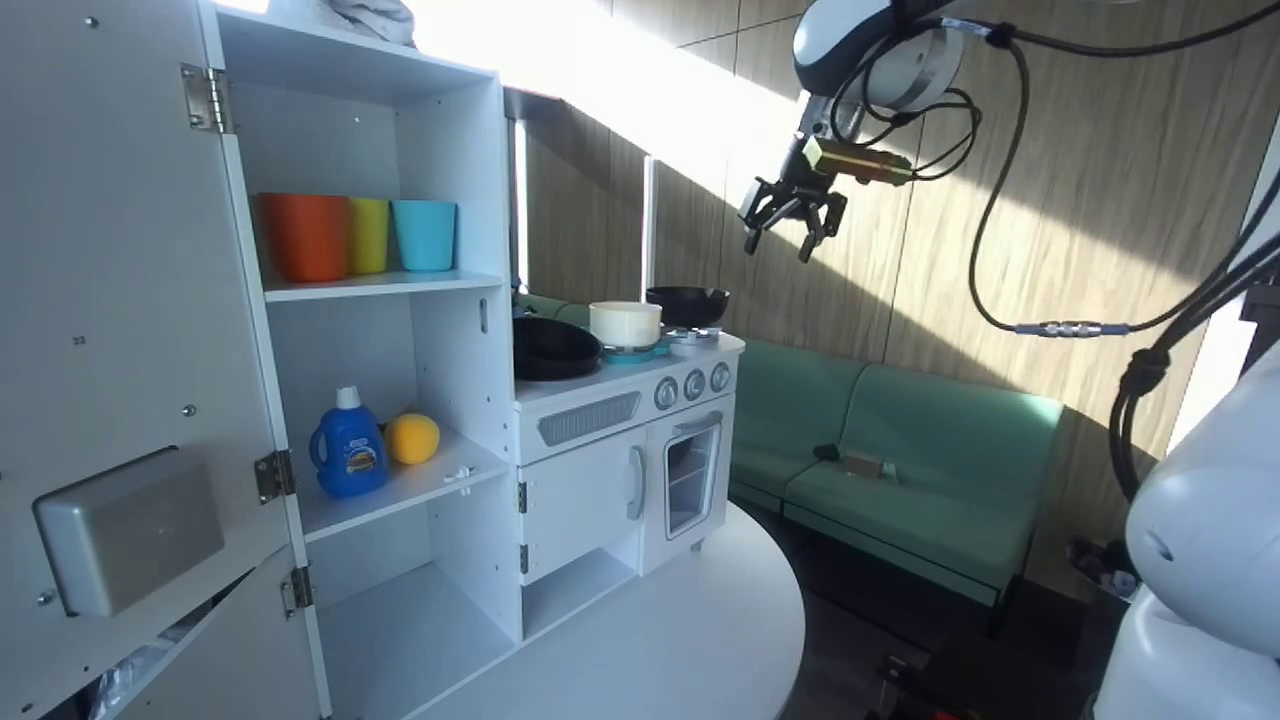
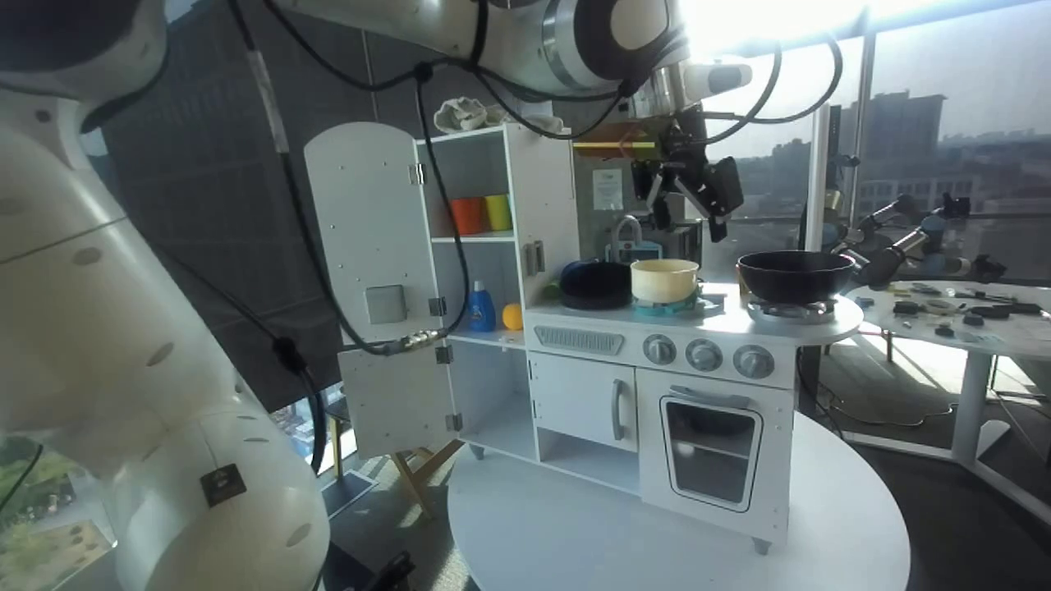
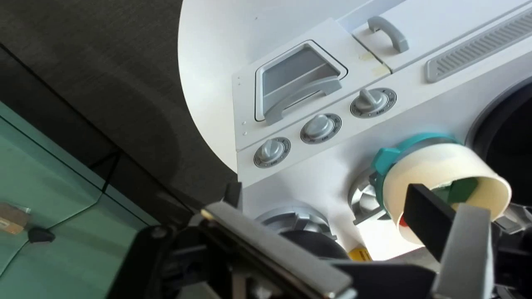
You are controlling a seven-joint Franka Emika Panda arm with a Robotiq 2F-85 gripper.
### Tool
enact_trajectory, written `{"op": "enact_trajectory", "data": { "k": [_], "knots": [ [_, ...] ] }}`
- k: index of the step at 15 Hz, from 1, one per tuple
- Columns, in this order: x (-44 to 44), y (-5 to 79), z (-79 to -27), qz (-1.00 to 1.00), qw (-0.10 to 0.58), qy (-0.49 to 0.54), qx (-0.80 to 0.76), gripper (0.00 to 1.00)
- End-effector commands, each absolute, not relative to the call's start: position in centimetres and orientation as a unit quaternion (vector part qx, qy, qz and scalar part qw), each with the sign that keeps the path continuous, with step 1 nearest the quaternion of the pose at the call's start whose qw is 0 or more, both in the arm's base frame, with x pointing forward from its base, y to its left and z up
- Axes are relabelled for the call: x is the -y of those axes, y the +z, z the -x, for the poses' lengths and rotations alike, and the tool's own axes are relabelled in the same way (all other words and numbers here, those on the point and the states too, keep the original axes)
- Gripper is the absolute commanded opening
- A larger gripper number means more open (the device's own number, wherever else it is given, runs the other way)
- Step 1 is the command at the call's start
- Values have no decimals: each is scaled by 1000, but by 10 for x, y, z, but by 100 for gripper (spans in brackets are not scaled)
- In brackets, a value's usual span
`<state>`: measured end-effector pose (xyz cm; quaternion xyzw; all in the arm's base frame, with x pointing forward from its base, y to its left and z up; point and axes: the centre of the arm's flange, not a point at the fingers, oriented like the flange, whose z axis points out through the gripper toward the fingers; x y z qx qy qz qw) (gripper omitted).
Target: Pour the contents of white bowl into the black bowl
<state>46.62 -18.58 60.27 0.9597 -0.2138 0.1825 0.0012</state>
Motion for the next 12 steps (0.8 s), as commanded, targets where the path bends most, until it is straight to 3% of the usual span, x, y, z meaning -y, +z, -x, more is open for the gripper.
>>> {"op": "enact_trajectory", "data": {
  "k": [1, 5, 12],
  "knots": [
    [208, 639, -546, -951, 0, 189, 245, 100],
    [228, 645, -598, -936, -33, 192, 294, 100],
    [269, 622, -645, -917, -54, 149, 367, 100]
  ]
}}
